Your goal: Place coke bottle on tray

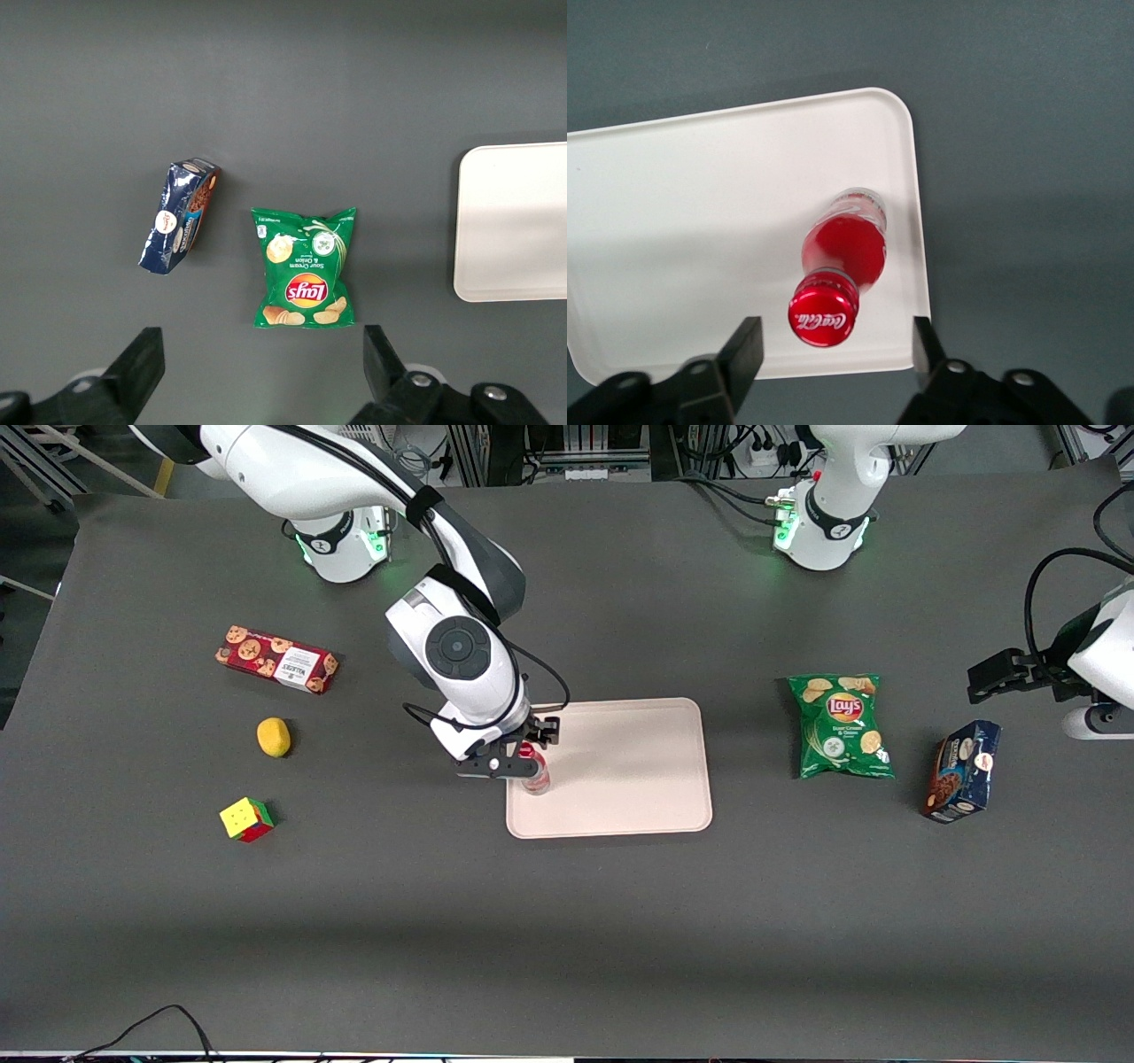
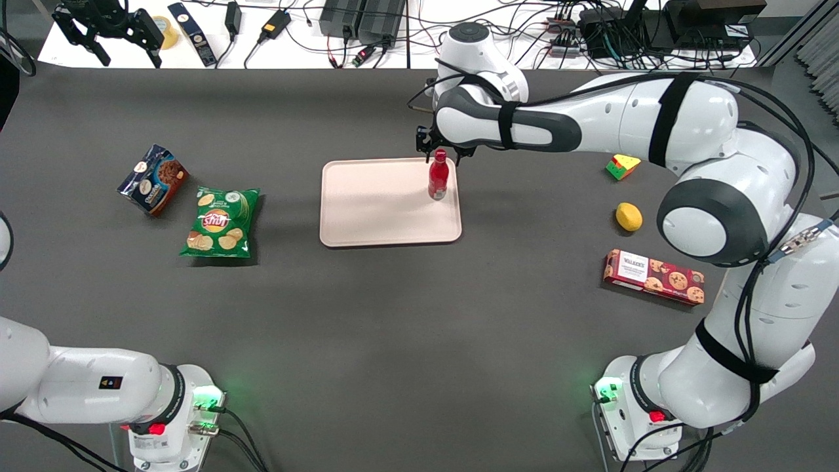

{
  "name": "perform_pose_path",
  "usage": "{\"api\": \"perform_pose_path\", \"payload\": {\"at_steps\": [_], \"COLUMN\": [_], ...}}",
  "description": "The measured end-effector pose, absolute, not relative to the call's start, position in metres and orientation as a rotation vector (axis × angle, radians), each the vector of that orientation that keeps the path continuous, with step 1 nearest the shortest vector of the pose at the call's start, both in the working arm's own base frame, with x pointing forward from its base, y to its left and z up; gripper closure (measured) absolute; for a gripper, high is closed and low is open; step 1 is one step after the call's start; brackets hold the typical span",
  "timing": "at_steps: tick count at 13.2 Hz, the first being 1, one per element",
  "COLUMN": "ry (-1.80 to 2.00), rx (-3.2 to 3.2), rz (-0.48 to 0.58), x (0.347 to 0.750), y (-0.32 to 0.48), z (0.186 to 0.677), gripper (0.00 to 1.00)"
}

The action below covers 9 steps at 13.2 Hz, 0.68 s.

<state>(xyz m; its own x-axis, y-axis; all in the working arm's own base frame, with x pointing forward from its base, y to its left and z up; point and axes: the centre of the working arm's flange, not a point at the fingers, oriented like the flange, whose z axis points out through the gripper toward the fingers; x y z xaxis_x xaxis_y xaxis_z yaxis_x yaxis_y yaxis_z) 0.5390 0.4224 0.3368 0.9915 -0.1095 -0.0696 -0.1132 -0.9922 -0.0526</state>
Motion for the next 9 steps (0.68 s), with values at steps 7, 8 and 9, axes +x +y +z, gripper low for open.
{"api": "perform_pose_path", "payload": {"at_steps": [7, 8, 9], "ry": [0.324, 0.37, 0.405], "rx": [-3.011, -3.0, -2.989], "rz": [-0.071, -0.114, -0.157], "x": [0.573, 0.58, 0.585], "y": [0.377, 0.356, 0.335], "z": [0.421, 0.448, 0.472], "gripper": [0.0, 0.0, 0.0]}}
